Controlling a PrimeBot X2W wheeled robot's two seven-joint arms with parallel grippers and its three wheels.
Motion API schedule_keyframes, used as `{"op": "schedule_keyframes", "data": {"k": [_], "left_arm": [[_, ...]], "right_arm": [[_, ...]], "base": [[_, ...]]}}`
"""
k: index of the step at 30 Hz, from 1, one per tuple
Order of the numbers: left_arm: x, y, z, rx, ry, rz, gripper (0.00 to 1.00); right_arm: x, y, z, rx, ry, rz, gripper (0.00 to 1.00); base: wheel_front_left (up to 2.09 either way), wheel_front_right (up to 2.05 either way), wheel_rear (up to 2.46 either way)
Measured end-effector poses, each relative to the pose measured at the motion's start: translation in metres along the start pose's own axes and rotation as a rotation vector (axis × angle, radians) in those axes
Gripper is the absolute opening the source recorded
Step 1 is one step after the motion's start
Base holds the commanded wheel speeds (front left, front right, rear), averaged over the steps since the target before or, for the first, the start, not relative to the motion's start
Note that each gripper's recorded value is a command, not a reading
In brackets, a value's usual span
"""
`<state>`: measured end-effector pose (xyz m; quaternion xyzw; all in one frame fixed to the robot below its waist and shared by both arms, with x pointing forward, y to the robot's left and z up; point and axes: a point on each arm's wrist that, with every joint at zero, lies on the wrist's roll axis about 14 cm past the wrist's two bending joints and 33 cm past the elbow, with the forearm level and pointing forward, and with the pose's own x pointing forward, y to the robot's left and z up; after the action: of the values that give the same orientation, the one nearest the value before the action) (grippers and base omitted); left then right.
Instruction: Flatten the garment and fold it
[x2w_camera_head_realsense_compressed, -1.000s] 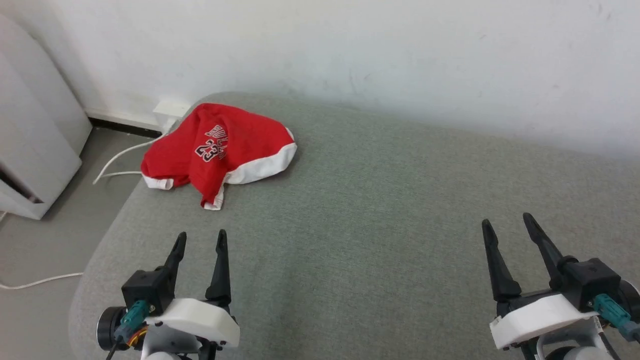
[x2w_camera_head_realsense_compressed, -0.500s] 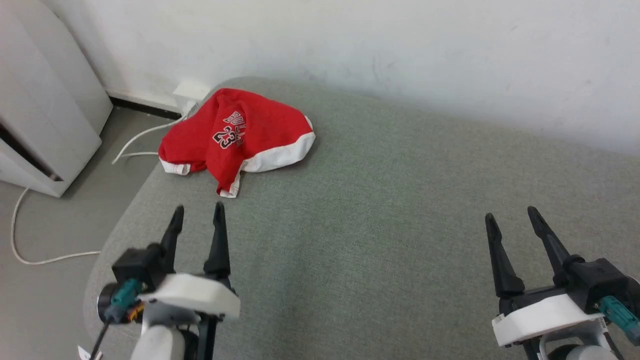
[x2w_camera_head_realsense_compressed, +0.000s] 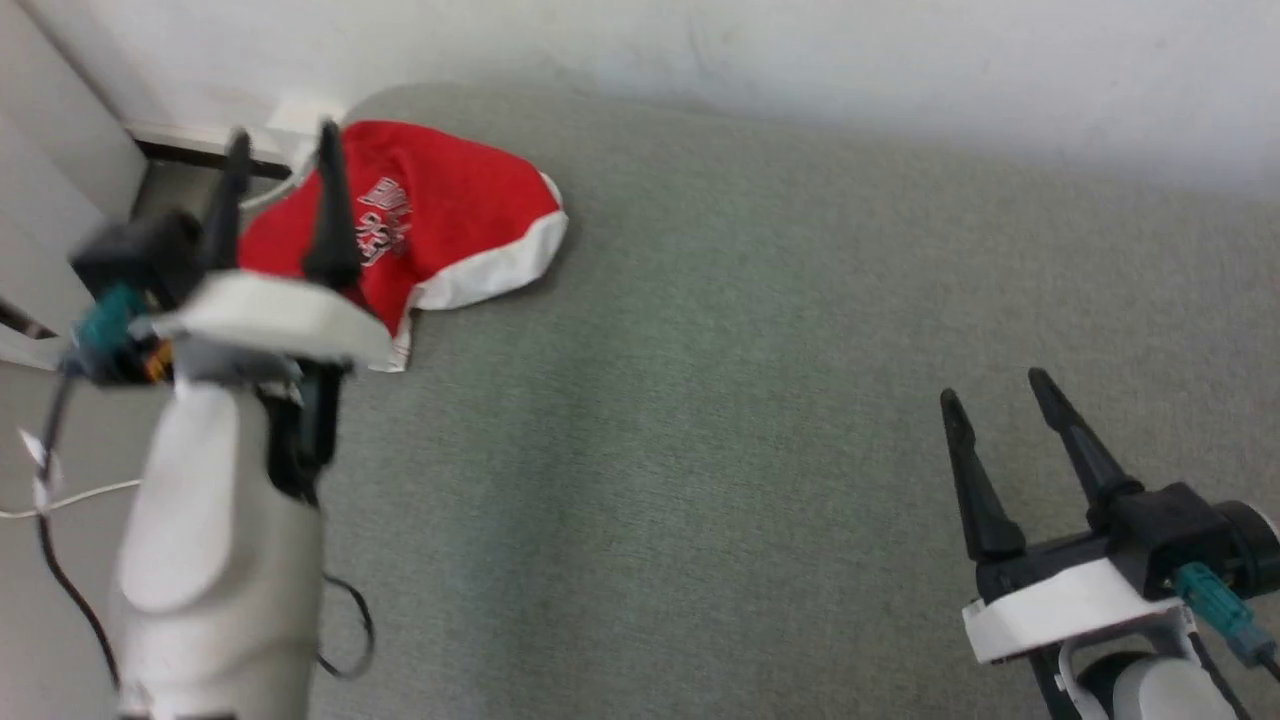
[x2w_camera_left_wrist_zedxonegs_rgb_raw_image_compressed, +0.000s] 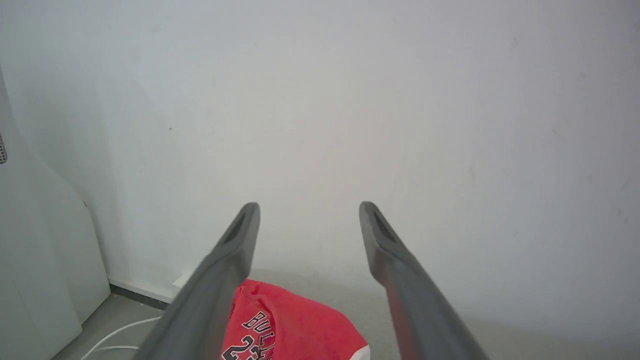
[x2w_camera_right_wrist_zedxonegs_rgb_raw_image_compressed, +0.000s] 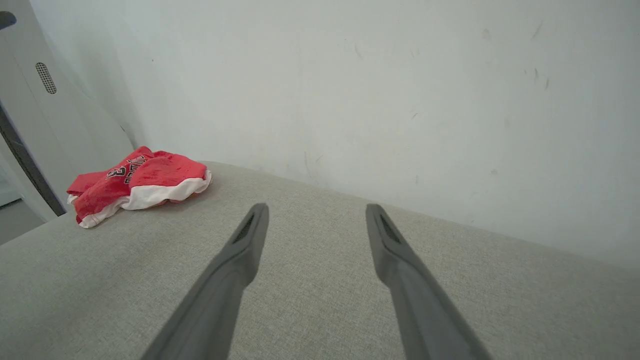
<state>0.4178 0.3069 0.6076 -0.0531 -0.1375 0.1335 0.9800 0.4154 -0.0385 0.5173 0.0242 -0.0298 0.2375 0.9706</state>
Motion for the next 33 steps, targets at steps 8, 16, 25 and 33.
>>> {"op": "schedule_keyframes", "data": {"k": [8, 16, 25, 33], "left_arm": [[0.077, 0.001, -0.028, 0.078, 0.149, -0.032, 1.00], [0.107, 0.014, -0.123, 0.113, 0.534, 0.008, 1.00], [0.059, 0.040, -0.240, 0.110, 1.112, 0.115, 1.00], [0.058, 0.048, -0.257, 0.105, 1.267, 0.179, 0.00]], "right_arm": [[0.008, -0.032, -0.016, 0.007, 0.016, -0.077, 1.00], [0.008, -0.068, -0.036, 0.005, 0.036, -0.167, 1.00], [-0.004, -0.095, -0.065, 0.008, 0.095, -0.244, 1.00], [-0.010, -0.107, -0.076, 0.016, 0.113, -0.278, 1.00]], "base": [[0.00, 0.00, 0.00], [0.00, 0.00, 0.00], [0.00, 0.00, 0.00], [0.00, 0.00, 0.00]]}}
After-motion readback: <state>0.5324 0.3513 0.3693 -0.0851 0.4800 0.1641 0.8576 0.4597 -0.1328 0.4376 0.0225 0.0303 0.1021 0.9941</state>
